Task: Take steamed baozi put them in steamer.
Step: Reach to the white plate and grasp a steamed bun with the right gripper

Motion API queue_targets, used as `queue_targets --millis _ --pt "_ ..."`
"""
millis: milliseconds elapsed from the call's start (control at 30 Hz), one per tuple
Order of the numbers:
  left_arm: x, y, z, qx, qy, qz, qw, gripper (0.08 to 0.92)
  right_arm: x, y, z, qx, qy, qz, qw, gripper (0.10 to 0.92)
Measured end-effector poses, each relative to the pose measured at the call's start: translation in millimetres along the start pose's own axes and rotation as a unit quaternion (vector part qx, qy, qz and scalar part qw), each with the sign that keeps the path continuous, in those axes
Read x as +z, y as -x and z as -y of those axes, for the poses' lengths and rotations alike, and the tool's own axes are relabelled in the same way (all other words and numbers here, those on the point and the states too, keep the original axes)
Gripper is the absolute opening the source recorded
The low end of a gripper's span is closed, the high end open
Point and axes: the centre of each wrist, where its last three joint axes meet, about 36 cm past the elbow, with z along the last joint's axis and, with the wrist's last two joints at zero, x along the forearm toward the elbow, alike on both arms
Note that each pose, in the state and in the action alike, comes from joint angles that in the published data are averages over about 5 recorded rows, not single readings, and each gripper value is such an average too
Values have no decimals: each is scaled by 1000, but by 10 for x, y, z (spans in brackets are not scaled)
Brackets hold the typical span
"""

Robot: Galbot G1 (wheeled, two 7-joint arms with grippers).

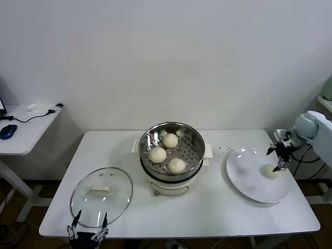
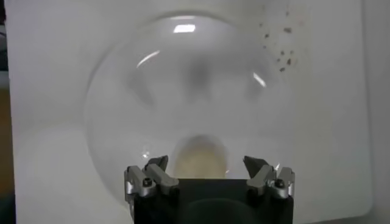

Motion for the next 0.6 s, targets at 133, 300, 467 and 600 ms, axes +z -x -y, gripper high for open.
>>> queue_targets --millis 133,300,467,600 --pt "6 2 1 0 2 -1 1000 823 93 167 -15 -4 4 -8 1000 823" --pt "-7 30 2 0 5 0 1000 823 137 324 0 -2 6 -11 1000 823" --pt "1 34 0 -1 7 -1 1000 823 130 435 33 0 5 -11 1000 823" --pt "11 33 0 -1 7 -3 1000 823 96 515 58 -4 4 -11 1000 823"
